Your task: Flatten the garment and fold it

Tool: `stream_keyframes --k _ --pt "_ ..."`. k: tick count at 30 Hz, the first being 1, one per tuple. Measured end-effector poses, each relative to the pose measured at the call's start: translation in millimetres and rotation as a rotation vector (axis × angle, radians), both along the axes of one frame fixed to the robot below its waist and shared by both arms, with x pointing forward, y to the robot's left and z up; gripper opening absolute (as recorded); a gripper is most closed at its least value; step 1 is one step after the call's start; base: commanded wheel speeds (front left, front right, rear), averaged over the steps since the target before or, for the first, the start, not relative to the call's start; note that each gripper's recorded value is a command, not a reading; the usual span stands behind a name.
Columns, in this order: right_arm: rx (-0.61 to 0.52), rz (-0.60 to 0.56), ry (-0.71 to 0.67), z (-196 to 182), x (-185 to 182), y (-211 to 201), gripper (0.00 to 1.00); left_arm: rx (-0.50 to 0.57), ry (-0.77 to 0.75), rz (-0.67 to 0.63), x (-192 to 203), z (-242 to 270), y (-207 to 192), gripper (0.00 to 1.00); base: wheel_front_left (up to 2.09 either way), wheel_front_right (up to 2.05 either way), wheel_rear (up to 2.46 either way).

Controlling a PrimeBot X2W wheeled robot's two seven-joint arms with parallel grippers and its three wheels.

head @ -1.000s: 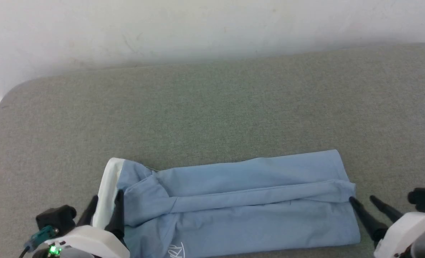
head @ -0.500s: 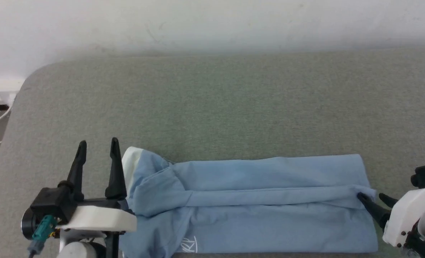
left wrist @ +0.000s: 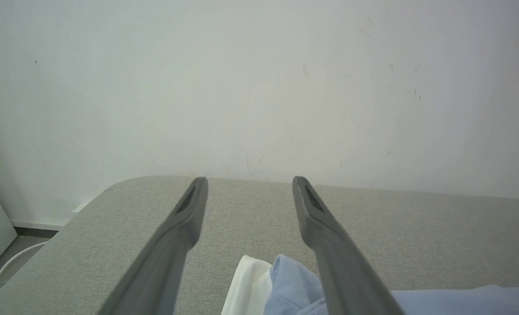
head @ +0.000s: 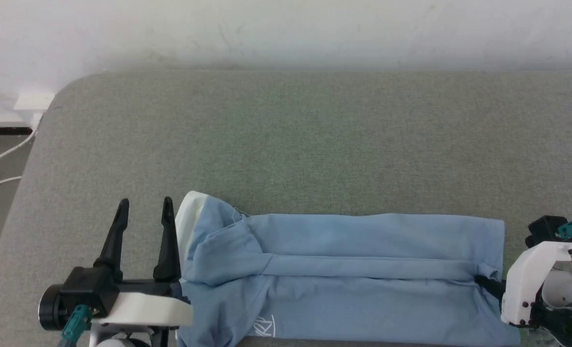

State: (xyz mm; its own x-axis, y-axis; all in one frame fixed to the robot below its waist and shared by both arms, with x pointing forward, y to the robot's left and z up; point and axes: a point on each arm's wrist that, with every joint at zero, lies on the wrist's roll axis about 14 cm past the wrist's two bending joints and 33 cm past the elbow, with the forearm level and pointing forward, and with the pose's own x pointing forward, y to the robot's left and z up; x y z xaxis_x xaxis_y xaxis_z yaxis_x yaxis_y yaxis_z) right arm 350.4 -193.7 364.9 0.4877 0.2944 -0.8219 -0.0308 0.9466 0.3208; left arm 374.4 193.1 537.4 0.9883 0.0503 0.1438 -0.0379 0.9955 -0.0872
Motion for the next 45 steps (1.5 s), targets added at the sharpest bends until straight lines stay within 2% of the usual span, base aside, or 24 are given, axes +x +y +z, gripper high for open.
stream_keyframes --k 7,10,14,20,25,29,32,36,41,45 --pt "-0.013 0.011 -0.081 19.6 2.5 0.3 0.00 0.006 0.003 -0.009 -7.1 -1.3 -1.3 1.00 0.00 0.00 0.00" --pt "-0.044 -0.018 -0.126 32.9 4.2 -17.4 0.00 0.004 0.000 -0.010 -10.5 -0.4 -2.0 1.00 0.00 0.00 0.00" --pt "-0.096 -0.104 -0.159 47.7 -0.4 -56.3 0.00 0.004 -0.001 -0.025 -14.5 -0.2 -4.9 1.00 0.00 0.00 0.00" --pt "-0.186 -0.296 -0.167 63.7 -22.1 -130.5 0.00 0.001 0.001 -0.041 -16.9 -0.9 -10.5 1.00 0.00 0.00 0.00" --pt "-0.207 -0.392 -0.199 82.1 -29.1 -156.1 0.00 -0.002 0.003 -0.047 -17.0 -1.7 -12.7 1.00 0.00 0.00 0.00" --pt "-0.022 -0.347 -0.182 82.6 -25.5 -107.3 0.00 -0.005 -0.004 -0.051 -17.8 0.5 -14.5 1.00 0.00 0.00 0.00" --pt "0.199 -0.241 -0.172 90.6 -20.4 -42.7 0.00 -0.006 -0.010 -0.051 -18.9 2.7 -14.5 1.00 0.00 0.00 0.00" --pt "0.412 -0.084 -0.163 107.2 -20.6 30.0 0.00 -0.011 -0.014 -0.051 -20.1 4.1 -14.3 1.00 0.00 0.00 0.00" --pt "0.580 0.102 -0.157 125.5 -17.8 105.1 0.00 -0.012 -0.003 -0.053 -21.0 0.8 -14.9 1.00 0.00 0.00 0.00" --pt "0.673 0.202 -0.174 136.7 -10.8 155.0 0.00 -0.012 0.007 -0.045 -20.5 -2.1 -12.8 1.00 0.00 0.00 0.00"
